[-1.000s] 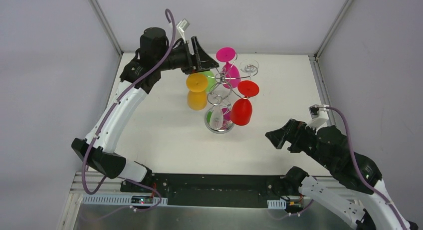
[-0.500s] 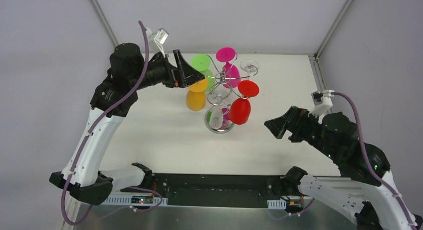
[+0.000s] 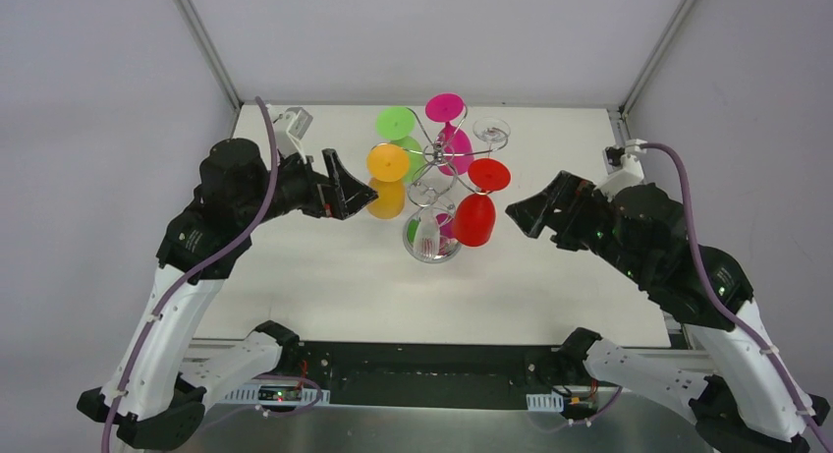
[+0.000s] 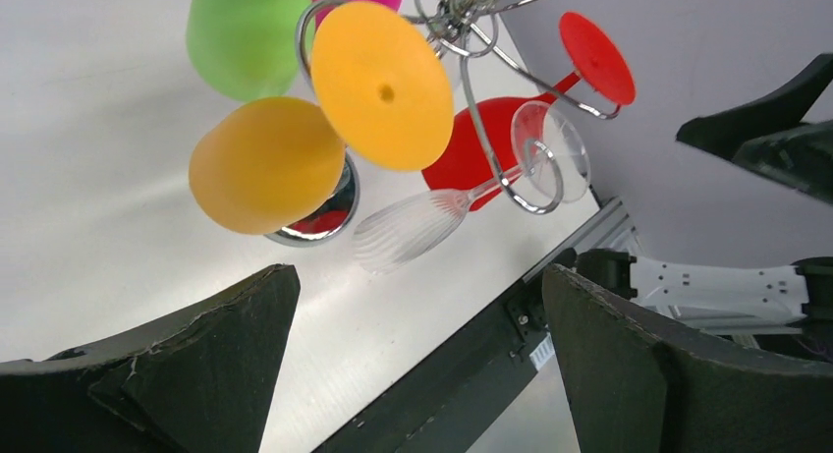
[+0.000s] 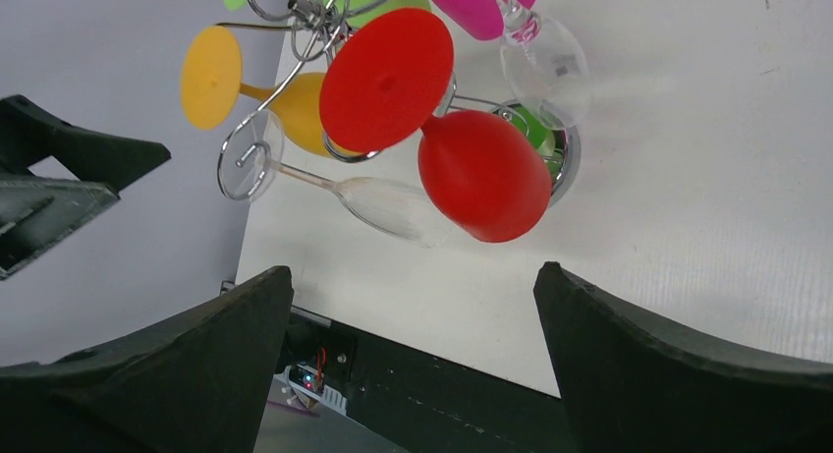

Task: Take the wine glass off the wine glass rack
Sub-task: Pick up the wine glass from the wine rack.

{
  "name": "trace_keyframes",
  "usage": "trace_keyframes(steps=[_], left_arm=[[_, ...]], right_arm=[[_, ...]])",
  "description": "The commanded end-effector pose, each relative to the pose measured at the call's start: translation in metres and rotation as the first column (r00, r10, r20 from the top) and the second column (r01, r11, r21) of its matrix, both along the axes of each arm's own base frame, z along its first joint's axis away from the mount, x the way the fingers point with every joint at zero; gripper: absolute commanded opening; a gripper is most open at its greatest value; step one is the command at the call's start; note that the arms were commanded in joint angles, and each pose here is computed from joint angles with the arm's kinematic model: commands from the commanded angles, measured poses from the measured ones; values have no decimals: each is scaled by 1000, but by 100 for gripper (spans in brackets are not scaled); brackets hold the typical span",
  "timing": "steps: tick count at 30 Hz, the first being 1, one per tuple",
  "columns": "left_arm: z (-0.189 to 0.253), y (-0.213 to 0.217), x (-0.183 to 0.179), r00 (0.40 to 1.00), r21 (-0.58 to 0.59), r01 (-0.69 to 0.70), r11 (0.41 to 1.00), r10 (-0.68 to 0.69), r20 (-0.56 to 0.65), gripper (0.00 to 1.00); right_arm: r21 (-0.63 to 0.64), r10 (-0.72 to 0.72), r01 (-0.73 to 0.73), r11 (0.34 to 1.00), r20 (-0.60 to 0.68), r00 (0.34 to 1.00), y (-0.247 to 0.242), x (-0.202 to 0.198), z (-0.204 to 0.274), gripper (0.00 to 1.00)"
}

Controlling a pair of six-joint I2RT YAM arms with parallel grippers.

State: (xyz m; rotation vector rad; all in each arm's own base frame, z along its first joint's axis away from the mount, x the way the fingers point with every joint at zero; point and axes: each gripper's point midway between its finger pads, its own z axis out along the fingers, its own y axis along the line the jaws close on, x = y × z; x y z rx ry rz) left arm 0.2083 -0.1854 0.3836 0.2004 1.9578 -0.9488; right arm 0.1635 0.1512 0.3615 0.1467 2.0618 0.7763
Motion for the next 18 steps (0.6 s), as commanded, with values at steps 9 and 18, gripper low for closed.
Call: trace_keyframes(steps=[9, 18], left_arm=[[-44, 23, -15, 999, 87, -40, 995, 38, 28, 99], [-71, 30, -33, 1000, 97, -26, 995, 24, 19, 99]], right_arm=[[242, -42, 68, 968, -112, 993, 14, 59, 35, 87], [480, 60, 58, 875, -227, 972, 15, 79, 27, 77]])
